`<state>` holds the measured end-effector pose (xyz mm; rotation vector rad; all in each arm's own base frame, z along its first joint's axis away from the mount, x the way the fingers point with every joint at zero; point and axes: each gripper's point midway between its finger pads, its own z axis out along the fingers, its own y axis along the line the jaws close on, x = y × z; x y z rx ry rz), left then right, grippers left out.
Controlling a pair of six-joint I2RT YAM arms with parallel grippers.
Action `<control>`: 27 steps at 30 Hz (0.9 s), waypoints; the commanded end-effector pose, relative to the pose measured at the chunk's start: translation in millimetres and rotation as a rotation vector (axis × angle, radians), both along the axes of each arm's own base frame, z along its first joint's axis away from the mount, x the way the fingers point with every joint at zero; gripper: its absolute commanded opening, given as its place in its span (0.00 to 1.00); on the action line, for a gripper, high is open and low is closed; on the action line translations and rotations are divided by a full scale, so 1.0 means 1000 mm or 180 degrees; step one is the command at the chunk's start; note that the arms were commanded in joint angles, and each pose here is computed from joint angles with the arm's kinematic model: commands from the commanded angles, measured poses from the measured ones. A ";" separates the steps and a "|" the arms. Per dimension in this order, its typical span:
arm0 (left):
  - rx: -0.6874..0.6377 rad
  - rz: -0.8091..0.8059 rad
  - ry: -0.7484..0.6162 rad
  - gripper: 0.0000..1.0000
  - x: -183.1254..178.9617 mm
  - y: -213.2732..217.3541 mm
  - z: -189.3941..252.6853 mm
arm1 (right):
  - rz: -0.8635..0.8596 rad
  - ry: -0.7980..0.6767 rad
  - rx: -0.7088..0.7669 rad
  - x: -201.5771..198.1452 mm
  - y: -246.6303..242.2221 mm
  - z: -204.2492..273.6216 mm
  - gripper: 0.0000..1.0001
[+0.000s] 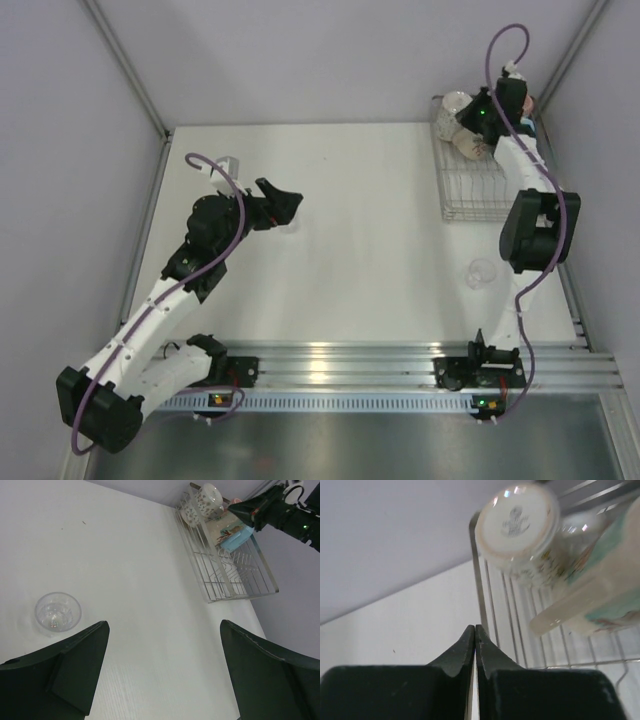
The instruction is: Load the cups into the dish rack
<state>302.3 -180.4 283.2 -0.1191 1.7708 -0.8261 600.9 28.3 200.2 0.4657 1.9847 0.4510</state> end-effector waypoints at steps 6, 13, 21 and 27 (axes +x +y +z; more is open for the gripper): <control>-0.0049 -0.0054 -0.0259 0.98 0.001 -0.002 0.026 | -0.0234 -0.0734 0.0089 0.015 -0.102 0.092 0.00; -0.0040 -0.0108 -0.0227 0.98 0.006 -0.007 0.026 | -0.0324 -0.0594 0.0086 0.034 -0.127 0.075 0.00; -0.0019 -0.0095 -0.0221 0.98 0.005 -0.006 0.023 | -0.0467 -0.0397 -0.0015 0.038 -0.144 0.042 0.00; -0.0034 -0.0073 -0.0212 0.98 0.006 -0.005 0.022 | -0.0317 -0.0313 -0.0059 0.034 -0.133 0.032 0.00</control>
